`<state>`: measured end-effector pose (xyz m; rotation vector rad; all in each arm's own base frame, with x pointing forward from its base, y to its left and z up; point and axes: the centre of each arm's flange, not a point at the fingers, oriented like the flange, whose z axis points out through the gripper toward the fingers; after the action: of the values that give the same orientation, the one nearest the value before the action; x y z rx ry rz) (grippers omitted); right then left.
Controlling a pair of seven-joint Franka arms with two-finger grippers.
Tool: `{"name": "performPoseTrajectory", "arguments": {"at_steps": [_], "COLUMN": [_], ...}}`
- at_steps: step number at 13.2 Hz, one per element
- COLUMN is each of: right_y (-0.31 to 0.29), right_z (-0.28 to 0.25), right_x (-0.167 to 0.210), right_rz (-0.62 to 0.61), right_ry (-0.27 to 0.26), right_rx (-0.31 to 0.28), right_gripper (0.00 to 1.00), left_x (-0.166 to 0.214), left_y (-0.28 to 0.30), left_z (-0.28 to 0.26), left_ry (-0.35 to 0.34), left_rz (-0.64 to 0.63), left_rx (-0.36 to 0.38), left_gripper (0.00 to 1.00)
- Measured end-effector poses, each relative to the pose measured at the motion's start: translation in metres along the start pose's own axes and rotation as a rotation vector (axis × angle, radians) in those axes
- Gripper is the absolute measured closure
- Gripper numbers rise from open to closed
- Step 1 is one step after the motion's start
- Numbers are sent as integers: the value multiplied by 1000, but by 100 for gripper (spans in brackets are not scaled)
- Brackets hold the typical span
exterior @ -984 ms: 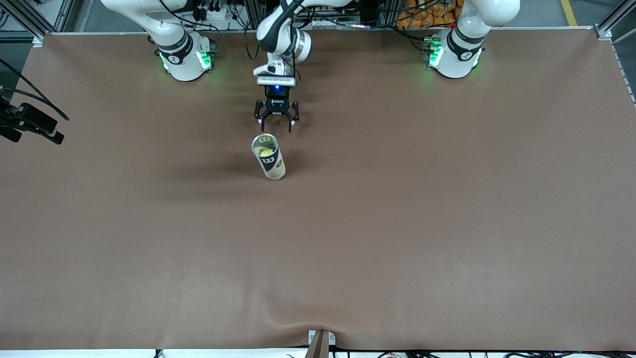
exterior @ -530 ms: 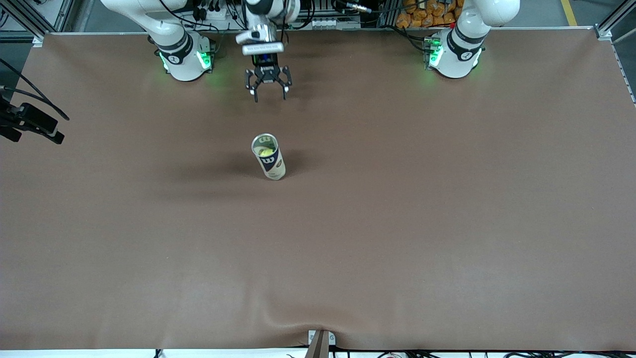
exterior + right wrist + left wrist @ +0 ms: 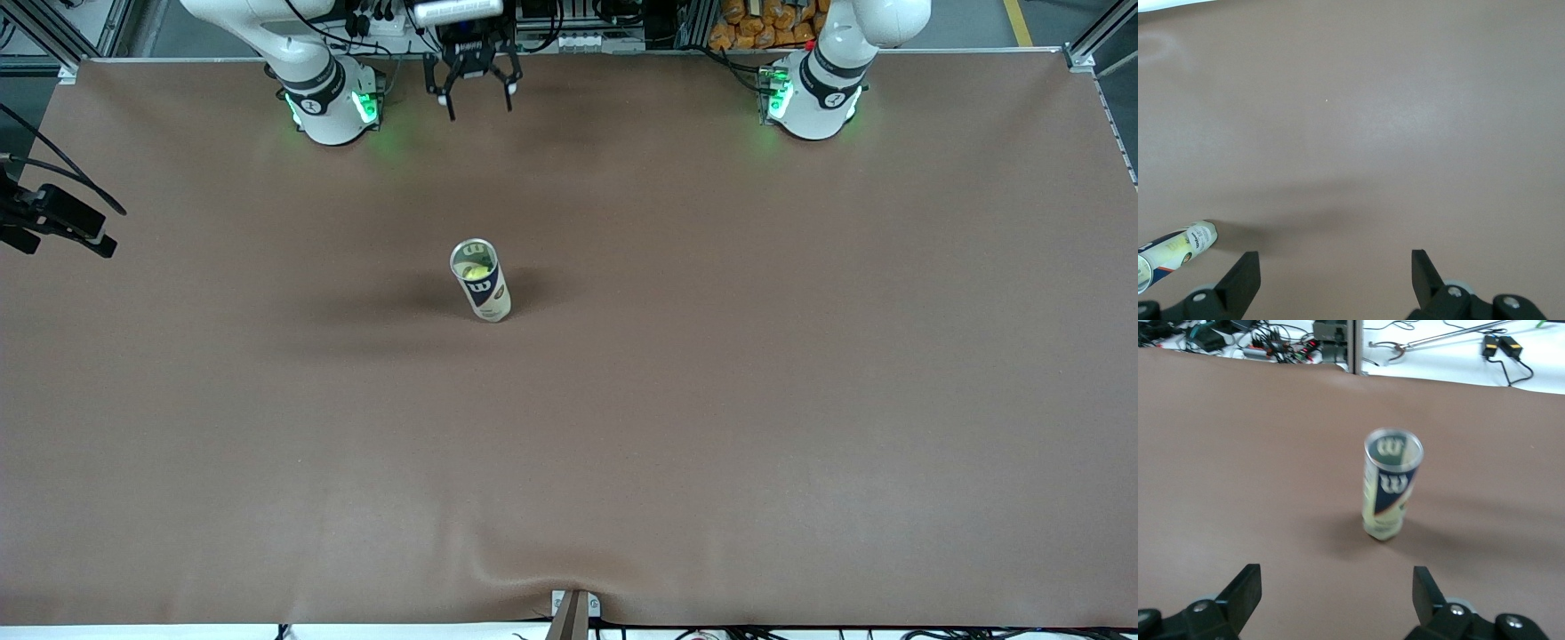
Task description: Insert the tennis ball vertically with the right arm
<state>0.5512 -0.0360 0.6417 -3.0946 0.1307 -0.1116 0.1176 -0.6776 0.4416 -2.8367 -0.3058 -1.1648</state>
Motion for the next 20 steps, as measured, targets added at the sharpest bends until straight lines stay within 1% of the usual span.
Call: {"name": "performPoseTrajectory", "arguments": {"at_steps": [2, 5, 8, 9, 11, 14, 16, 18, 20], "right_y": [-1, -1, -2, -2, -2, -1, -1, -1, -1], "right_z": [0, 1, 2, 2, 2, 2, 2, 2, 2], "right_x": [0, 0, 1, 1, 1, 1, 1, 1, 1], "right_rz": [-1, -2, -3, -3, -2, -2, -2, -2, -2], "right_ry": [-1, -2, -3, -4, -4, -3, -4, -3, -3], "right_rx": [0, 0, -1, -1, -1, -2, -2, -2, -2], "right_gripper": [0, 0, 0, 0, 0, 0, 0, 0, 0], "left_x": [52, 125, 203, 229, 281, 345, 378, 412, 450], "left_y": [-12, -35, -73, -88, -120, -166, -199, -234, -277], "left_z": [-15, -20, -8, -1, 15, 33, 48, 72, 103], "left_ry": [-64, -193, -322, -350, -370, -394, -426, -479, -557], "left_rz": [-56, -167, -219, -247, -290, -296, -274, -225, -168], "left_rx": [8, 38, 110, 136, 171, 188, 211, 213, 183], "left_gripper": [0, 0, 0, 0, 0, 0, 0, 0, 0]}}
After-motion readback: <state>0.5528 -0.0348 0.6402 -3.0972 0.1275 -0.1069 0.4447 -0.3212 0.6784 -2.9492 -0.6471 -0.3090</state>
